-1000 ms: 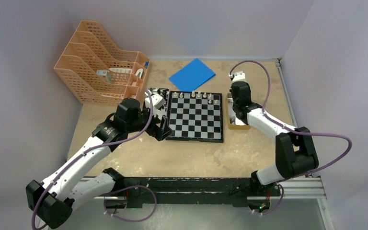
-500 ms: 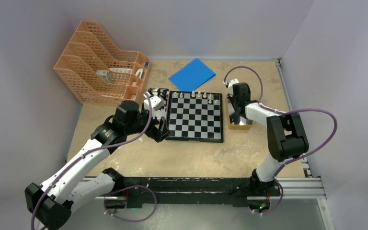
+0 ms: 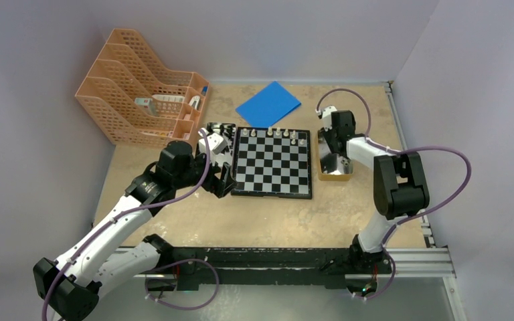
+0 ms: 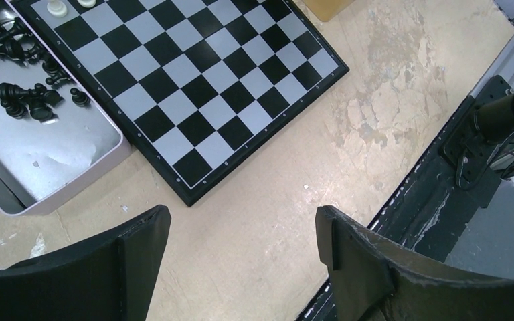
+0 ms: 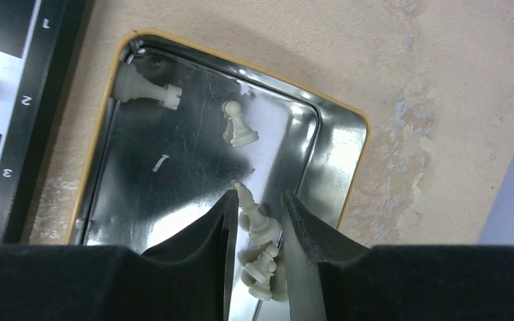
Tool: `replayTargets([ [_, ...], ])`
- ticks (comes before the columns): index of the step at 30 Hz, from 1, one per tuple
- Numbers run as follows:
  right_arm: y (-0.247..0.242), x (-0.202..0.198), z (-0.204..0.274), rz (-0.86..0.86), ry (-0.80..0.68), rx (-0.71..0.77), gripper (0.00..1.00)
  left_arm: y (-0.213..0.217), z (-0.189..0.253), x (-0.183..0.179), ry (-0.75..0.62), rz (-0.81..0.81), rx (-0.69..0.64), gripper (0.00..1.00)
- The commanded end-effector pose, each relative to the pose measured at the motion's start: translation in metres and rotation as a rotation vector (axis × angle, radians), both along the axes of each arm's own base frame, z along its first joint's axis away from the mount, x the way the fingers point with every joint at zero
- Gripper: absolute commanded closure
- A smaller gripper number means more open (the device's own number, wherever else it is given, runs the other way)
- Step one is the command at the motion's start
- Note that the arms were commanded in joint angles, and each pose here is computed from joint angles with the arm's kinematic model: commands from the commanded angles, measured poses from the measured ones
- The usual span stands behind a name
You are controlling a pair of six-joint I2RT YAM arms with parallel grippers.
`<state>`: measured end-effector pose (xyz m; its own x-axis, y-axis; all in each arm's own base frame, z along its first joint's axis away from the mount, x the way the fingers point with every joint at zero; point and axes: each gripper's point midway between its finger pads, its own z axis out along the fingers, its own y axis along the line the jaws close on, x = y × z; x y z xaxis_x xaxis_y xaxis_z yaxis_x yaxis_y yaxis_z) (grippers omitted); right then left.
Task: Set up the chess pieces on the board
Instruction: Pick up the chess piece from the storage box.
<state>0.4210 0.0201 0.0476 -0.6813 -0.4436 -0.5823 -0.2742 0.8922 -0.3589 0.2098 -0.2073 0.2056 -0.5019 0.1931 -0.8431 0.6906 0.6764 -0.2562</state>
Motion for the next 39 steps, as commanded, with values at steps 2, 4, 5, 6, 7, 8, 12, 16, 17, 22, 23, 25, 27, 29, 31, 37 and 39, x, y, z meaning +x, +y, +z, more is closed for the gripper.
replayTargets([
  [2,0.003,0.002,-0.004,0.044,0.051,0.020,0.68,0.001,0.010,0.006,-0.058,0.008,-0.014,0.21],
  [4,0.002,0.002,-0.008,0.045,0.066,0.018,0.69,0.001,0.010,0.006,-0.058,0.010,-0.013,0.21],
  [5,0.002,0.001,-0.012,0.049,0.080,0.022,0.70,0.001,0.009,0.006,-0.057,0.009,-0.012,0.21],
  [6,0.003,0.000,-0.014,0.054,0.091,0.027,0.70,0.001,0.009,0.006,-0.057,0.008,-0.012,0.21],
  [7,0.004,-0.001,-0.017,0.059,0.102,0.034,0.71,0.000,0.009,0.006,-0.054,0.006,-0.012,0.21],
  [8,0.005,-0.002,-0.020,0.063,0.112,0.038,0.71,0.000,0.008,0.007,-0.053,0.005,-0.012,0.21],
  [12,0.007,-0.009,-0.034,0.081,0.178,0.054,0.75,-0.002,0.007,0.006,-0.044,-0.006,-0.012,0.22],
  [16,0.016,-0.014,-0.035,0.113,0.205,0.100,0.81,-0.002,0.007,0.005,-0.045,-0.008,-0.010,0.24],
  [17,0.019,-0.016,-0.036,0.124,0.221,0.110,0.81,-0.002,0.007,0.005,-0.046,-0.008,-0.011,0.24],
  [22,0.020,-0.024,-0.034,0.131,0.272,0.119,0.80,-0.002,0.008,0.004,-0.050,-0.011,-0.015,0.26],
  [23,0.020,-0.024,-0.032,0.132,0.269,0.119,0.78,-0.002,0.008,0.004,-0.048,-0.011,-0.015,0.26],
  [25,0.021,-0.024,-0.026,0.129,0.266,0.122,0.74,-0.002,0.008,0.004,-0.048,-0.014,-0.017,0.26],
  [27,0.020,-0.025,-0.021,0.121,0.266,0.127,0.71,-0.002,0.009,0.003,-0.048,-0.017,-0.018,0.26],
  [29,0.020,-0.026,-0.018,0.115,0.260,0.130,0.67,-0.002,0.009,0.003,-0.049,-0.017,-0.019,0.27],
  [31,0.020,-0.028,-0.019,0.112,0.259,0.132,0.66,-0.003,0.009,0.003,-0.048,-0.019,-0.020,0.27],
  [37,0.022,-0.034,-0.028,0.089,0.291,0.180,0.67,-0.003,0.009,0.003,-0.048,-0.020,-0.020,0.28],
  [39,0.025,-0.035,-0.029,0.094,0.296,0.200,0.68,-0.003,0.008,0.002,-0.046,-0.021,-0.020,0.28],
])
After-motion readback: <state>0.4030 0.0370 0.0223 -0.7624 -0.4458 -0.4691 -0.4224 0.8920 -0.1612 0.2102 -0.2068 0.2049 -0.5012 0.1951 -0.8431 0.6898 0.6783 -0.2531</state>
